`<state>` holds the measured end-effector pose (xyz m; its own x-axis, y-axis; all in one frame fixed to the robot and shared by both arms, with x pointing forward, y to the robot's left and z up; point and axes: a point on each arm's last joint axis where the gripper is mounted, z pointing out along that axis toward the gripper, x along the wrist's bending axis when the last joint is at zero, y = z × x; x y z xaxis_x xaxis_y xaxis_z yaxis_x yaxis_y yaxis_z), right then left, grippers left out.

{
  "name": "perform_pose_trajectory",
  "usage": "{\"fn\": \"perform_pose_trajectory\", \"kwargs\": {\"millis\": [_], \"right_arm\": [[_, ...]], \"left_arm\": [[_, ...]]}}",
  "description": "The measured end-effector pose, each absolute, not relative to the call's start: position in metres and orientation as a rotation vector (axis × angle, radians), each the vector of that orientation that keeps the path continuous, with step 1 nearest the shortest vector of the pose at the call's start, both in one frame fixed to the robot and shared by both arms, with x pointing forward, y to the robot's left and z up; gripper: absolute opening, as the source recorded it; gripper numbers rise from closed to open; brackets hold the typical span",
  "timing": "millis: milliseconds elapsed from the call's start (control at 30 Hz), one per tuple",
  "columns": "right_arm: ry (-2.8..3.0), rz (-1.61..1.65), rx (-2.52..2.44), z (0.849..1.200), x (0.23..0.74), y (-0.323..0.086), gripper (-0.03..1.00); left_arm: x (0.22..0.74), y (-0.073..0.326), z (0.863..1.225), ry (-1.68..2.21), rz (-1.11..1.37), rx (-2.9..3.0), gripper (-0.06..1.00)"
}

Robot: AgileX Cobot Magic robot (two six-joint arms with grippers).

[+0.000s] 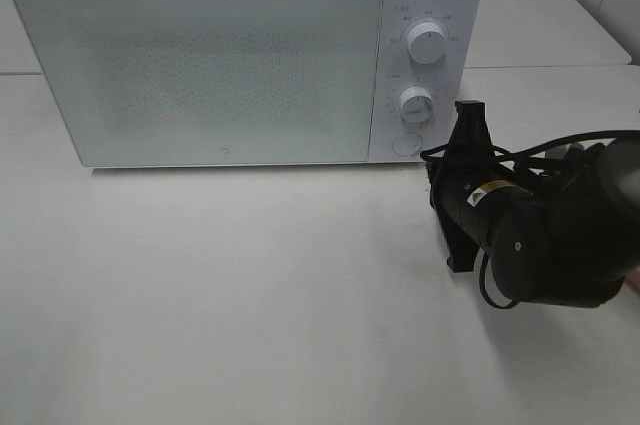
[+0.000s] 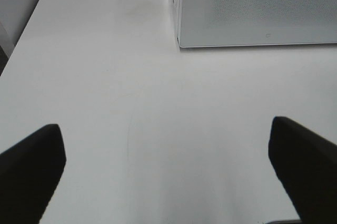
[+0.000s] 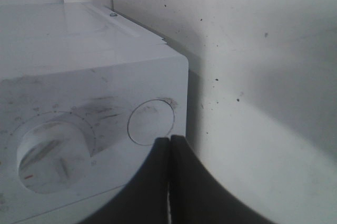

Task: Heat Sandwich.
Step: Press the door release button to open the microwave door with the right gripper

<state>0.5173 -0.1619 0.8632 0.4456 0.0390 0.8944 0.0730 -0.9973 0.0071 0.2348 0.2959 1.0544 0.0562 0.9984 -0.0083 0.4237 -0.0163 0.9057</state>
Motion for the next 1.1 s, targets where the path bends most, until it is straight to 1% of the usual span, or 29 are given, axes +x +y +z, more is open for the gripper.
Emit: {"fn": "perform_pose_trajectory", "kwargs": {"millis": [467, 800, 1100], "right_arm": [[-0.127, -1.629, -2.616, 0.853, 0.547, -0.146, 0.01], [-0.113, -1.631, -2.636, 0.857, 0.567, -0.157, 0.01], [-0.140, -1.563, -2.662, 0.845, 0.572, -0.153, 0.01]], "left_arm": [[0.235, 0.296, 1.054, 1.476, 0.929, 1.553, 0.99], [0.235, 0.296, 1.054, 1.476, 0.929, 1.553, 0.99], [0.235, 0.296, 1.054, 1.476, 0.929, 1.553, 0.99]]}}
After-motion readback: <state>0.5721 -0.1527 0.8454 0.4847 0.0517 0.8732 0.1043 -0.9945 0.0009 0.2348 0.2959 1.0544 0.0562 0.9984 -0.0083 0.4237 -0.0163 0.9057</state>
